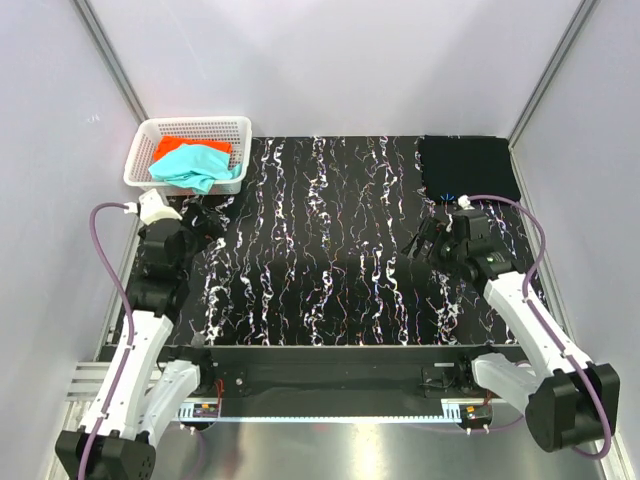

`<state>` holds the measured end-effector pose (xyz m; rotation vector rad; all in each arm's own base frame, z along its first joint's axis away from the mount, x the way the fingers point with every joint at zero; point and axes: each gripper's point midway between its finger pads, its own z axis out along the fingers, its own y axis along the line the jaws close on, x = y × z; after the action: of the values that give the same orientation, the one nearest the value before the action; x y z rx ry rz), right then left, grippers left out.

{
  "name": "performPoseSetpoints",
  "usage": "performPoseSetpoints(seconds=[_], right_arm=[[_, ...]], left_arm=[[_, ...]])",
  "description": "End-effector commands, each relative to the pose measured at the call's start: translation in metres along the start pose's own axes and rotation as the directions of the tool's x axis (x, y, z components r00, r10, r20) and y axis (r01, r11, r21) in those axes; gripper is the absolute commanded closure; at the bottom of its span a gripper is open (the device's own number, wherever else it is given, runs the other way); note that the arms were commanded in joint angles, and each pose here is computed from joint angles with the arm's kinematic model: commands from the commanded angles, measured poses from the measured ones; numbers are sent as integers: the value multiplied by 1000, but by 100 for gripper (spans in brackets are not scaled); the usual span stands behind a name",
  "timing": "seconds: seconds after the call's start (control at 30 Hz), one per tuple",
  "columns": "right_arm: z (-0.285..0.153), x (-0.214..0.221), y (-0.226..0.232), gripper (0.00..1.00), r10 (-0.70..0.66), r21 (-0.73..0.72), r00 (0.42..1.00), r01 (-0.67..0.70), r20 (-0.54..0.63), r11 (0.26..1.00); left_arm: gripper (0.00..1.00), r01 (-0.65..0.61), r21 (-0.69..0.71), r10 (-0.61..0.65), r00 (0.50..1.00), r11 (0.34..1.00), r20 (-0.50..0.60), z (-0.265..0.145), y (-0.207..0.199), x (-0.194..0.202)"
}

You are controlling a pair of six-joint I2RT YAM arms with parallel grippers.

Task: Fold and stack the t-shirts
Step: Grab the tshirt from the pile

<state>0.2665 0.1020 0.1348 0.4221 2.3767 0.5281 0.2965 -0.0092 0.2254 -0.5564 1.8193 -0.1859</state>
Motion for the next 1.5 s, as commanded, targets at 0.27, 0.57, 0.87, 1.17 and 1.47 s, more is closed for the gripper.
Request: performPoseSetpoints(seconds=[0.27,0.57,0.87,1.17,1.47], right_arm=[[-11,22,41,0,-157,-179,981,136,-110,974],[-9,26,33,0,-175,-153,977,155,-121,976],[5,28,26,0,-166,-99,969,149,-185,984],[24,31,28,0,-132,-77,957,116,-260,990],[36,30,32,0,-91,-59,952,77,-294,995]], left_arm=[[5,-76,-151,62,993,986,-98,93,-5,-54],[17,202,-311,-245,964,928,-104,181,70,-48],[26,252,-218,-283,951,943,-122,223,66,-48],[37,409,-247,-430,902,879,-38,186,66,-45],[21,398,-218,-419,906,891,-61,192,61,-50]])
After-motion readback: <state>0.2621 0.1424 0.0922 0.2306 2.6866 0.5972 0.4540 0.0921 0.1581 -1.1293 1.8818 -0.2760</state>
